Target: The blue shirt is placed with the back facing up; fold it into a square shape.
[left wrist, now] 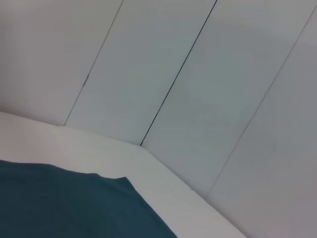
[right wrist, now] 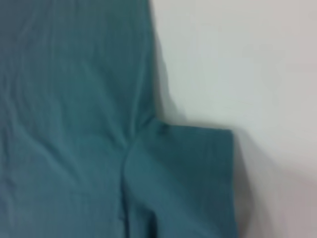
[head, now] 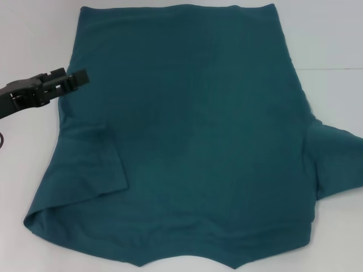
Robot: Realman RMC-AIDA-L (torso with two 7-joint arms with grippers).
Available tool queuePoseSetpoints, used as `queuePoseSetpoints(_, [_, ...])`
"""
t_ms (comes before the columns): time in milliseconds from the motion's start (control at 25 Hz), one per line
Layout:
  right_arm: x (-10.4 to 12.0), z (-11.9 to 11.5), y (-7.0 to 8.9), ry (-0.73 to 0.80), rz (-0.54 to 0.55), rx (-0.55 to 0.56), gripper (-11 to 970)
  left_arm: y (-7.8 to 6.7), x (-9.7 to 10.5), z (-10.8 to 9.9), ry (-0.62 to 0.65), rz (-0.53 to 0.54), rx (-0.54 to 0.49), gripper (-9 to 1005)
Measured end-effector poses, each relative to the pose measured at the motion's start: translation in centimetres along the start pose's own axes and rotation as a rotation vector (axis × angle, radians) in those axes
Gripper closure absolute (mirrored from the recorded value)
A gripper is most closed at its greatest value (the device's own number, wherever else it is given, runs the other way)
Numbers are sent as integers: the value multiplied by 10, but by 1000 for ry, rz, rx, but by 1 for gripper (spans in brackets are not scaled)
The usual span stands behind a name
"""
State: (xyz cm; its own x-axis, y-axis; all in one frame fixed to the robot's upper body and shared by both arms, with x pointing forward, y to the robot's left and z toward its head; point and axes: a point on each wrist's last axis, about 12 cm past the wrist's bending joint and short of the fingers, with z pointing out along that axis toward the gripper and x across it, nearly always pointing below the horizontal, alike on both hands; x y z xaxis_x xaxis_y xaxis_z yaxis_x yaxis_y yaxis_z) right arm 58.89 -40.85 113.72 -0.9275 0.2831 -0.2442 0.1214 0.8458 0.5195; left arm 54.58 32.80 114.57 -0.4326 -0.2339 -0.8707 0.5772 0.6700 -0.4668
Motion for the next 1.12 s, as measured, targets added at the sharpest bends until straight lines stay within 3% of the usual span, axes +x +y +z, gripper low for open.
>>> queuePoseSetpoints(280, [-8, -6, 0, -17, -25, 42, 919, 1, 0, -1, 1, -2, -1, 199])
queuePoseSetpoints(800, [-35, -1, 31, -93, -76, 31, 906, 0, 0, -2, -16, -12, -3, 198])
queuePoseSetpoints(1120, [-41, -4, 31, -137, -45, 29, 899, 1, 1, -5, -27, -20, -9, 198])
